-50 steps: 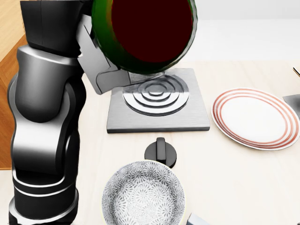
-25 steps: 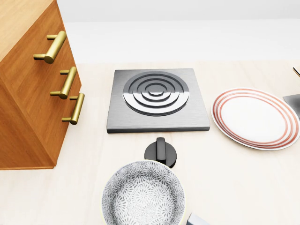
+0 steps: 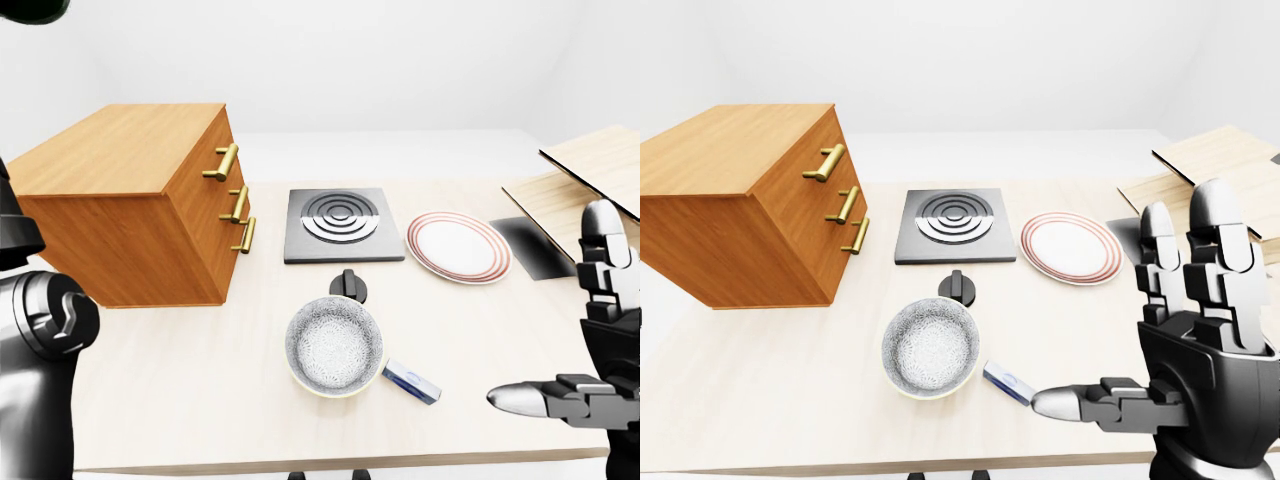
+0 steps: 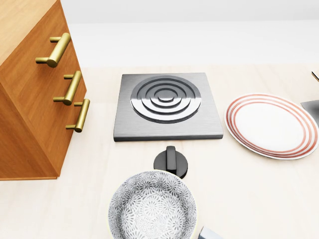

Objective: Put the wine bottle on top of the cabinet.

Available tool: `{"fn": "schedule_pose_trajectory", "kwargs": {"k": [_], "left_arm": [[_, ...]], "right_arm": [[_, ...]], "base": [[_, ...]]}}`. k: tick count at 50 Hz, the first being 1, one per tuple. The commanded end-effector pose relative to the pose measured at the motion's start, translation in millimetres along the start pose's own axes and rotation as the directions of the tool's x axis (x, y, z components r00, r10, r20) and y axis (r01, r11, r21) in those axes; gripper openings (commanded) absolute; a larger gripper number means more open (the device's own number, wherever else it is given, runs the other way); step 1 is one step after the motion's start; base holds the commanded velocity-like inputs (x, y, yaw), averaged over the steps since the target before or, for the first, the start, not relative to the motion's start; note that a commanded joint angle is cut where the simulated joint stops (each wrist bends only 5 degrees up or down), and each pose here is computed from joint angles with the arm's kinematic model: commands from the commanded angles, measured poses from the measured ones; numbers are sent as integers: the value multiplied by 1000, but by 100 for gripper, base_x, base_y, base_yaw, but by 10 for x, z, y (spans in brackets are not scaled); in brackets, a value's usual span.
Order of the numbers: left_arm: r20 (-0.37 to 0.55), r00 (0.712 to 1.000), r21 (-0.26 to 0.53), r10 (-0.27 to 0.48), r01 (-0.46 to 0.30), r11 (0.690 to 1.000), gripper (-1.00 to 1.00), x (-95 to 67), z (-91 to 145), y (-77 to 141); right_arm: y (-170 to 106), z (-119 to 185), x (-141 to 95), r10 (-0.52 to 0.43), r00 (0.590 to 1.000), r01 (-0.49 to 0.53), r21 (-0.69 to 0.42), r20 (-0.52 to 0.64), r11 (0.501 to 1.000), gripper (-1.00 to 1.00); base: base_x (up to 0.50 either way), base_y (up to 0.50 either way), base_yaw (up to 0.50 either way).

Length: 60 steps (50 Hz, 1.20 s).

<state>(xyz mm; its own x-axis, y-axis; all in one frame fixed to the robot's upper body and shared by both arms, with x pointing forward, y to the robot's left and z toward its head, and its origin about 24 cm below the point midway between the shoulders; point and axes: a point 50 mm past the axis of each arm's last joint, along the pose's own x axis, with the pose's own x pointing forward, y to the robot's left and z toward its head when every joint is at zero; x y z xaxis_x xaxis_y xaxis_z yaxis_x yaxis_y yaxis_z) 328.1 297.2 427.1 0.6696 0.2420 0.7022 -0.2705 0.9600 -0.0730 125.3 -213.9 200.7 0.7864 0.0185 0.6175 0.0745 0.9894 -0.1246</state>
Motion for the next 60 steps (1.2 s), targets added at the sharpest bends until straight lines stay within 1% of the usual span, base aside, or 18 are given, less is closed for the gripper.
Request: {"fn": "schedule_pose_trajectory", "kwargs": {"k": [1, 2, 7, 11, 14, 17, 25, 27, 30, 32, 37, 41, 43, 44, 49, 50, 53, 60], "left_arm": [[-238, 965, 18, 107, -106, 994, -100, -93, -528, 334], [-273, 955, 26, 118, -116, 993, -100, -132, -625, 360], [-353, 923, 38, 154, -150, 988, -100, -212, -817, 436], [-445, 880, 31, 164, -168, 985, -100, -344, -1077, 458], [-466, 872, -13, 150, -176, 984, -100, -380, -1140, 455], [-497, 852, 23, 165, -177, 984, -100, -435, -1229, 458], [-524, 833, 3, 179, -208, 978, -100, -473, -1293, 466], [-558, 810, -1, 180, -217, 976, -100, -562, -1415, 465], [-577, 796, 8, 182, -218, 976, -100, -606, -1479, 449], [-572, 799, 13, 185, -216, 976, -100, -580, -1454, 432], [-596, 781, 29, 187, -212, 977, -99, -647, -1543, 418], [-591, 785, 32, 184, -205, 978, -99, -618, -1519, 392], [-607, 774, 34, 181, -202, 979, -99, -671, -1582, 390], [-597, 781, 33, 181, -201, 979, -99, -633, -1543, 377], [-629, 757, 41, 180, -198, 979, -98, -728, -1658, 364], [-622, 761, 41, 182, -201, 979, -99, -701, -1630, 359], [-634, 747, 56, 198, -212, 976, -99, -742, -1677, 357], [-645, 739, 61, 194, -203, 977, -97, -775, -1722, 329]], "right_arm": [[7, -30, -40, -1, 1000, 1, -17, -31, 1000, 100], [-1, -49, -43, -3, 999, 3, -16, -38, 1000, 100], [8, -84, -43, -1, 999, 0, -11, -53, 1000, 100], [35, -127, -54, 1, 997, -1, 2, -76, 1000, 100], [40, -156, -72, 0, 996, 1, 11, -94, 1000, 100], [37, -199, -106, -1, 992, 3, 17, -125, 1000, 100], [58, -189, -147, -4, 990, 7, 23, -141, 1000, 100], [46, -191, -169, -7, 989, 10, 21, -150, 1000, 100], [13, -269, -211, -9, 982, 15, 30, -189, 999, 100], [-5, -317, -235, -11, 978, 19, 36, -211, 999, 100], [-33, -408, -277, -13, 968, 25, 48, -251, 999, 100], [-38, -462, -302, -13, 962, 31, 62, -272, 998, 100], [-35, -482, -313, -12, 959, 33, 68, -282, 997, 100], [-36, -503, -328, -13, 956, 36, 74, -292, 997, 100], [-66, -535, -393, -24, 948, 53, 84, -319, 995, 100], [-74, -532, -408, -26, 946, 55, 82, -323, 995, 100], [-70, -496, -431, -29, 946, 57, 77, -323, 995, 100], [-54, -521, -456, -28, 941, 60, 85, -337, 995, 100]], "base": [[0, 0, 0], [0, 0, 0], [0, 0, 0], [0, 0, 0], [0, 0, 0], [0, 0, 0], [0, 0, 0], [0, 0, 0], [0, 0, 0], [0, 0, 0], [0, 0, 0], [0, 0, 0], [0, 0, 0], [0, 0, 0], [0, 0, 0], [0, 0, 0], [0, 0, 0], [0, 0, 0]]}}
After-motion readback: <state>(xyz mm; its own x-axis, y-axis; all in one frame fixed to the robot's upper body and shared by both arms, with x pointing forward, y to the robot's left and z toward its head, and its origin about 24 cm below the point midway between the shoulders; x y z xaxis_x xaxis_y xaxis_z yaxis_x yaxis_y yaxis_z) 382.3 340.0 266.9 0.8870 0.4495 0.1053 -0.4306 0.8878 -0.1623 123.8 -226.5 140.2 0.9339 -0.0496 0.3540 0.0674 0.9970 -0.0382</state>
